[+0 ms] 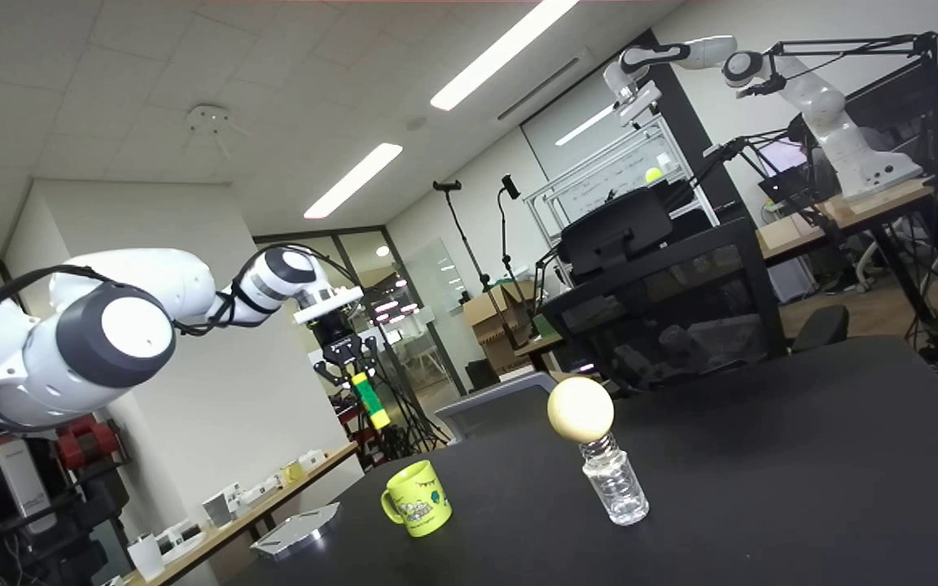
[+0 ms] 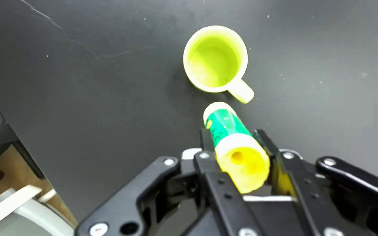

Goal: Put the glue stick in the mug cup

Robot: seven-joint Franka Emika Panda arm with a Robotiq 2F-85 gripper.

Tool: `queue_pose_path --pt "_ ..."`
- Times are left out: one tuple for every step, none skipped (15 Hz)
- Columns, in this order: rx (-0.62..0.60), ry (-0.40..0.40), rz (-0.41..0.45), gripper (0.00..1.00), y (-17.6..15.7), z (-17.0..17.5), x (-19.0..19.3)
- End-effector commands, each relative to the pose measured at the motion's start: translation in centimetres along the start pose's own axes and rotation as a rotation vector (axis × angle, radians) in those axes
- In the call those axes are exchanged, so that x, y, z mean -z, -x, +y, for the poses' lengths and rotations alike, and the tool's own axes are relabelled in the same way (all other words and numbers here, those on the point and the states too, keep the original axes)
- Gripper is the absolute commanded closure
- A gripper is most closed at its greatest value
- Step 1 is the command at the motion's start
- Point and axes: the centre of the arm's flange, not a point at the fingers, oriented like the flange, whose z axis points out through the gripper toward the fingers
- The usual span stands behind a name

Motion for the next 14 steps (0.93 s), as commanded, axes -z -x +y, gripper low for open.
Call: queue_pose_path --pt "0.033 -0.030 -0.072 0.91 2.8 -0.8 -1.1" --pt "0.036 -0.044 -0.088 0.91 3.1 -0.6 -1.6" --pt "0.036 -0.060 -0.102 0.91 3.3 -0.4 -2.2" --pt "0.041 -0.071 -0.106 0.91 3.6 -0.2 -2.8" --pt "0.039 -0.074 -0.115 0.91 3.9 0.1 -3.6" --pt "0.043 -0.069 -0.107 0.91 4.0 0.4 -4.2" --pt "0.040 -0.059 -0.099 0.91 4.0 0.8 -4.8" --pt "0.036 -0.059 -0.095 0.91 3.9 1.2 -5.4" --pt "0.034 -0.060 -0.091 0.91 3.9 1.5 -5.9" --pt "0.033 -0.067 -0.089 0.91 3.7 1.7 -6.4" --pt "0.032 -0.076 -0.089 0.91 3.7 1.9 -6.9" --pt "0.033 -0.081 -0.091 0.91 3.6 1.9 -7.5" --pt "0.033 -0.087 -0.092 0.91 3.6 1.9 -8.0" --pt "0.034 -0.092 -0.095 0.91 3.6 2.0 -8.5"
